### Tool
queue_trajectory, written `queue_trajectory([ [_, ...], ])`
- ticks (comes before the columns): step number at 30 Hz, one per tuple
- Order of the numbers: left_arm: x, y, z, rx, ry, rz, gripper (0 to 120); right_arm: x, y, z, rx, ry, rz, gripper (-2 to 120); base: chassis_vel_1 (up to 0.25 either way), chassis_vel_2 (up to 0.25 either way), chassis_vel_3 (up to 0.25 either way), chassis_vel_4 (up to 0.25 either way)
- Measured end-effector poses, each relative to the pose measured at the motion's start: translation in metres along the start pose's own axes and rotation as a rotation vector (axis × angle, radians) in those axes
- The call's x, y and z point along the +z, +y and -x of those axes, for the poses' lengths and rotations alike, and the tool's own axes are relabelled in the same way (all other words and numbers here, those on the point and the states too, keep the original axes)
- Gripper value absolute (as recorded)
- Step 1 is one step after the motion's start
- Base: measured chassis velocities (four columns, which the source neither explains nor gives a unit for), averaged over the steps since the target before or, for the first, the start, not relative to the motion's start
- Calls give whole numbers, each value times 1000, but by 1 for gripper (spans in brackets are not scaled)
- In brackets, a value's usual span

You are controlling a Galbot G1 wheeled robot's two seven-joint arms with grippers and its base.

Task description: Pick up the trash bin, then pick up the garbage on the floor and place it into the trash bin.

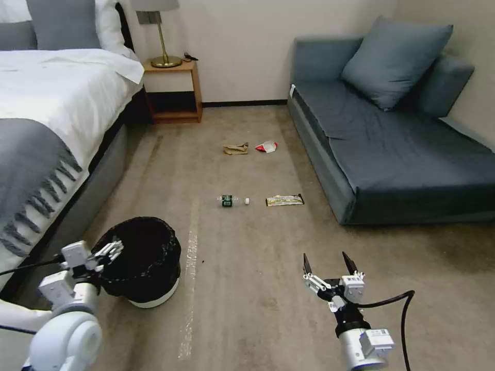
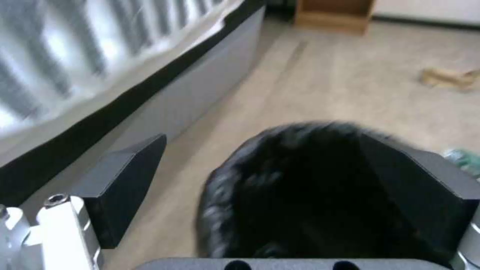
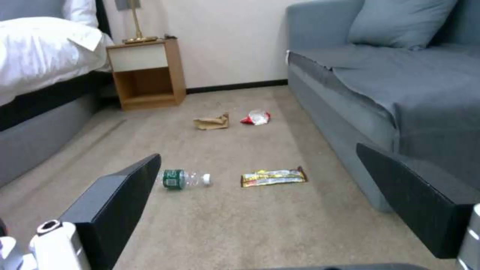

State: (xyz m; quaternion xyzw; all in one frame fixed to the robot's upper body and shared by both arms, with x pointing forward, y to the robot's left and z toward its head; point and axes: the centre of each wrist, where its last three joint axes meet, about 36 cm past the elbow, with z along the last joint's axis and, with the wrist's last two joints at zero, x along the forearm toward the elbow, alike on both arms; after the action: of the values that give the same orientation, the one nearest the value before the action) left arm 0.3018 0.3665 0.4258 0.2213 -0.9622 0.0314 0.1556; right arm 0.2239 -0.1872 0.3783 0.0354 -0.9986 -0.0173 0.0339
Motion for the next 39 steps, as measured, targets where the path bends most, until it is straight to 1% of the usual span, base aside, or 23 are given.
queue_trajectory([
  [3, -5, 1, 7, -38, 55, 5, 97, 1, 1, 1, 0, 0, 0, 100, 0, 0, 0, 0],
  [4, -9, 0, 12, -54, 82, 5, 98, 2, 2, 1, 1, -1, 0, 100, 0, 0, 0, 0],
  [5, -9, 0, 12, -54, 82, 5, 98, 2, 2, 1, 1, -1, 0, 100, 0, 0, 0, 0],
  [8, -15, 0, 24, -62, 136, 32, 99, 4, 2, 1, 6, -2, 0, 100, 0, 0, 0, 0],
  [12, -16, 0, 32, -69, 163, 60, 99, 4, 0, 0, 15, -2, -2, 100, 0, 0, 0, 0],
  [15, -14, 1, 36, -76, 178, 76, 98, 4, -1, 0, 21, -3, -3, 100, 0, 0, 0, 0],
  [19, -9, 1, 45, -85, 217, 100, 98, 4, -1, 0, 28, -7, -3, 100, 0, 0, 0, 0],
  [22, -8, 0, 48, -84, 226, 105, 98, 4, -1, 0, 29, -8, -5, 100, 0, 0, 0, 0],
  [24, -5, -2, 54, -81, 244, 111, 98, 4, -1, -1, 28, -9, -9, 100, 0, 0, 0, 0],
  [26, -5, -2, 56, -82, 248, 112, 98, 5, -1, -1, 29, -9, -10, 100, 0, 0, 0, 0],
  [29, 2, -2, 68, -89, 273, 117, 98, 4, -3, -3, 33, -9, -16, 100, 0, 0, 0, 0],
  [30, 2, -2, 68, -89, 273, 117, 98, 4, -3, -3, 33, -9, -16, 100, 0, 0, 0, 0],
  [34, 11, -2, 80, -98, 298, 115, 98, 4, -5, -4, 38, -9, -25, 100, 0, 0, 0, 0],
  [36, 13, -1, 82, -100, 302, 113, 98, 5, -5, -4, 37, -8, -28, 100, 0, 0, 0, 0],
  [39, 19, 0, 92, -109, 323, 100, 97, 5, -2, -4, 29, -7, -35, 100, 0, 0, 0, 0],
])
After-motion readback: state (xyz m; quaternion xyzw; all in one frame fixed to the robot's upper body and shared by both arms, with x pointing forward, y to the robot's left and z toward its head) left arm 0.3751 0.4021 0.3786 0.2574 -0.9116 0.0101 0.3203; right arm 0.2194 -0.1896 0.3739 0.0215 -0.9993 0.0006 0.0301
